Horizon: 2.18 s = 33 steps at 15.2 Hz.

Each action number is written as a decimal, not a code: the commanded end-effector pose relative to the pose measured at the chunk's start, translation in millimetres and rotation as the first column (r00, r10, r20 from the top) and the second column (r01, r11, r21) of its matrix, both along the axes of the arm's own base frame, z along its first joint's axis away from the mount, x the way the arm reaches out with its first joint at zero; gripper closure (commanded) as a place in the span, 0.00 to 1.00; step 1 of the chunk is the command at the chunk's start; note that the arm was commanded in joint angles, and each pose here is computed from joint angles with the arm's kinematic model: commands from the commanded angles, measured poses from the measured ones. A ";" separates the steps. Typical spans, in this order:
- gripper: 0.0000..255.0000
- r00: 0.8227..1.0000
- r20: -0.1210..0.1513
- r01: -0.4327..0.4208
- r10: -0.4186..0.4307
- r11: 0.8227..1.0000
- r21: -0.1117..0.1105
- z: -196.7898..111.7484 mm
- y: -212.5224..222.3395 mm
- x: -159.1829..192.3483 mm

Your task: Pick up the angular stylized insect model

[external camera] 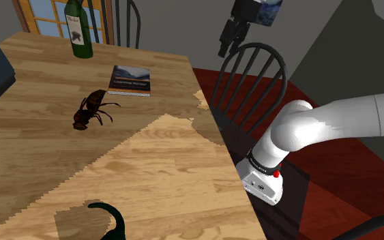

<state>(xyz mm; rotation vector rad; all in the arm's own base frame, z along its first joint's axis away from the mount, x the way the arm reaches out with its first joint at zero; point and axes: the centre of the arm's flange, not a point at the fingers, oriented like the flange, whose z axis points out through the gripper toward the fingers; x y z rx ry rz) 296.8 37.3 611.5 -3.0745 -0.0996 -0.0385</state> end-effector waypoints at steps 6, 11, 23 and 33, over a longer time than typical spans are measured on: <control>0.00 0.994 0.063 0.086 -0.089 0.995 0.044 -36.4 48.2 3.6; 0.00 0.976 0.122 0.169 -0.180 0.981 0.094 -70.3 97.2 13.9; 0.00 0.886 0.240 0.345 -0.396 0.910 0.229 -139.0 214.2 64.3; 0.00 0.765 0.309 0.459 -0.565 0.815 0.353 -179.7 305.6 131.8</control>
